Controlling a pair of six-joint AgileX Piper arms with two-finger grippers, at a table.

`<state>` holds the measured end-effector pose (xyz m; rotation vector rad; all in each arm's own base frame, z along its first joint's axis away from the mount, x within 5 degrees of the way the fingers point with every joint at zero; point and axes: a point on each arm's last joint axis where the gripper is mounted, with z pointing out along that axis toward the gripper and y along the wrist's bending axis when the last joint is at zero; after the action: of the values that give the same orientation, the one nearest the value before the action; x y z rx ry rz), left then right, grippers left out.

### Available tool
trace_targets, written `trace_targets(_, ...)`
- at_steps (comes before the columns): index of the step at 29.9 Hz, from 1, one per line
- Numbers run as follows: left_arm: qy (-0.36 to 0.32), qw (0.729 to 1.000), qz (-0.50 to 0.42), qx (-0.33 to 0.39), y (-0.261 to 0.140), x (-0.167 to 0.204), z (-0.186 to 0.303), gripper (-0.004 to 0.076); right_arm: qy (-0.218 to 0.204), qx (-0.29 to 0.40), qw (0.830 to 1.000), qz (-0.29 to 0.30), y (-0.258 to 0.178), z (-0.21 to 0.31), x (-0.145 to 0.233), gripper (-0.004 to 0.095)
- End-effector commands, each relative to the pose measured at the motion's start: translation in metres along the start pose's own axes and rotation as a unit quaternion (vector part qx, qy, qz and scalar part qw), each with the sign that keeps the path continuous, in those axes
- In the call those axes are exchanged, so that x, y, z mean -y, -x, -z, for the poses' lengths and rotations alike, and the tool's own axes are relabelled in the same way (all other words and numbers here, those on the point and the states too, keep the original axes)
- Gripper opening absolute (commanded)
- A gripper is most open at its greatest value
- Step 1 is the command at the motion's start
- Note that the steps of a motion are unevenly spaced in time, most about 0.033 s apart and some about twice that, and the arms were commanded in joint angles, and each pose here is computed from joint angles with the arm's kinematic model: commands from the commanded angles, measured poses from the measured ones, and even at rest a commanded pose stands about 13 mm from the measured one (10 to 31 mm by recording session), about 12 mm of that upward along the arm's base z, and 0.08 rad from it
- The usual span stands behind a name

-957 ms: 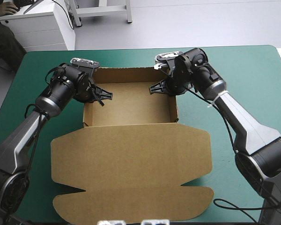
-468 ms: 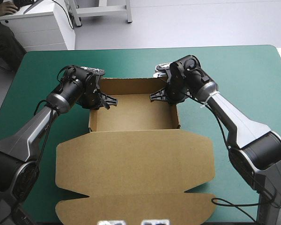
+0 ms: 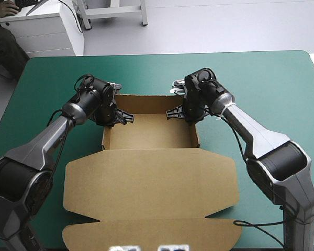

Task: Fold the box

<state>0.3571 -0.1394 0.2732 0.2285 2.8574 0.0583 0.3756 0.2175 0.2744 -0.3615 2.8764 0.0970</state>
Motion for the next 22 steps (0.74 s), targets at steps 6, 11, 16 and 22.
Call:
trace_targets(6, -0.044, 0.999, -0.006, 0.029, 0.008, 0.014, 0.002, -0.0008, 0.01, 0.044, 0.999, 0.021, 0.004, 0.022, -0.005, -0.0014)
trace_targets(11, -0.045, 0.998, -0.007, 0.038, 0.011, 0.015, -0.002, -0.0008, -0.011, 0.047, 0.998, 0.026, 0.004, 0.022, -0.001, -0.0014)
trace_targets(16, -0.044, 0.998, -0.015, 0.049, 0.013, 0.015, -0.002, -0.0007, -0.024, 0.041, 0.999, 0.019, 0.003, 0.023, 0.001, 0.002)
trace_targets(22, -0.042, 0.996, -0.058, 0.052, 0.013, 0.015, -0.002, -0.0006, -0.029, 0.048, 0.998, 0.011, 0.005, 0.025, 0.002, 0.0373)
